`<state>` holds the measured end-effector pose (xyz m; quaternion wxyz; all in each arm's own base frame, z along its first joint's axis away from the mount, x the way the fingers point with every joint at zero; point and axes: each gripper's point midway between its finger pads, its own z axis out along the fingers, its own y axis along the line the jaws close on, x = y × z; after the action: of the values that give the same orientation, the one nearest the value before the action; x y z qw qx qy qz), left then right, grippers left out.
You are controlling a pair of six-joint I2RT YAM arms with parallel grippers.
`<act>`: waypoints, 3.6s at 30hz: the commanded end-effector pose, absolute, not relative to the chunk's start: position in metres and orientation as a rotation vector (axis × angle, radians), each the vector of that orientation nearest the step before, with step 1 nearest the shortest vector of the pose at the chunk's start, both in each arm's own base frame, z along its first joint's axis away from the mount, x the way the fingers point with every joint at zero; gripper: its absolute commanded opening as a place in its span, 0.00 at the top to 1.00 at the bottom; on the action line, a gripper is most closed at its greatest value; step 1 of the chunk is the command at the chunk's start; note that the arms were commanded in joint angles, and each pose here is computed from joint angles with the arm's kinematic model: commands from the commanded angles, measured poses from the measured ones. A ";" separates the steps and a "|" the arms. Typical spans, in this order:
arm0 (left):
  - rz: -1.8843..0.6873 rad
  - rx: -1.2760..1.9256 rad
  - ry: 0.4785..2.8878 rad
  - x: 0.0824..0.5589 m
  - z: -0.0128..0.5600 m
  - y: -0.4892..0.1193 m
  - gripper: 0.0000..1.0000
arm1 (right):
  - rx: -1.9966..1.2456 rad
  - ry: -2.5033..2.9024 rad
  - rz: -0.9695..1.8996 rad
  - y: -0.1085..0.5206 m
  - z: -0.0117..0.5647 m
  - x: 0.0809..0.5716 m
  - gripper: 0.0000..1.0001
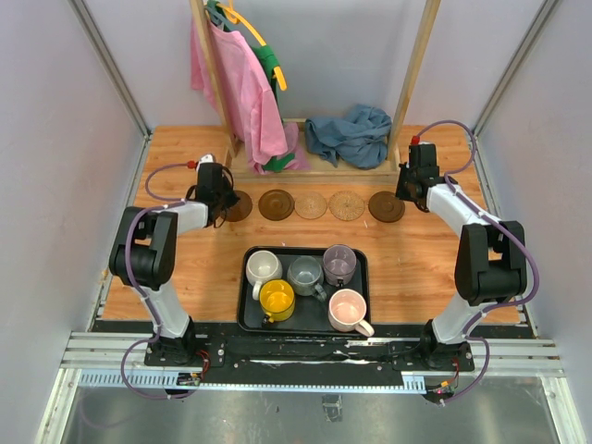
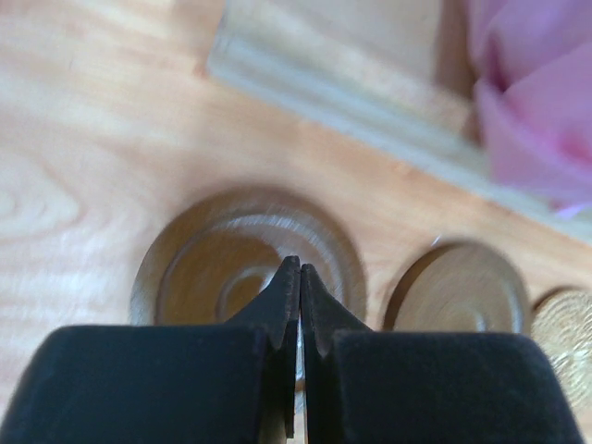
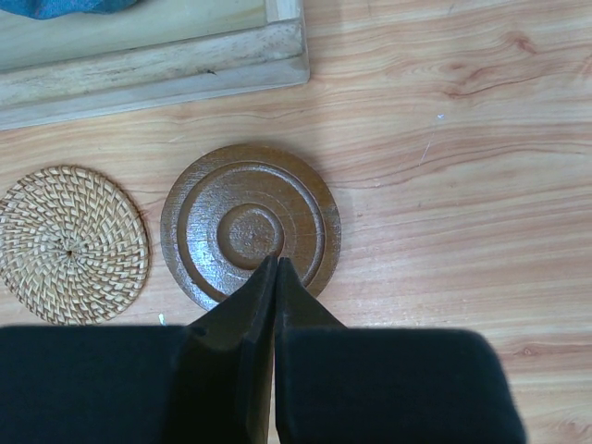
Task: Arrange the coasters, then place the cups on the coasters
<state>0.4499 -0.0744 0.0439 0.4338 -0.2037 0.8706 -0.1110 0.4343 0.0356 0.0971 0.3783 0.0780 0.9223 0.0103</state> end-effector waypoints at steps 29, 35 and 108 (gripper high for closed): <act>-0.718 -0.058 2.190 0.465 0.059 -0.201 1.00 | 0.241 2.286 0.060 0.031 0.130 0.416 0.99; -0.717 -0.052 2.236 0.456 0.043 -0.205 1.00 | 0.242 2.291 0.068 0.032 0.128 0.415 0.99; -0.609 -0.139 2.098 0.446 0.136 -0.185 0.95 | 0.262 2.174 -0.021 0.014 0.171 0.401 0.28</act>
<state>0.4589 -0.1966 0.1246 0.4383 -0.0534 0.8571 -0.2655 0.4114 0.0359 0.1581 0.4415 0.0893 0.8922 0.0326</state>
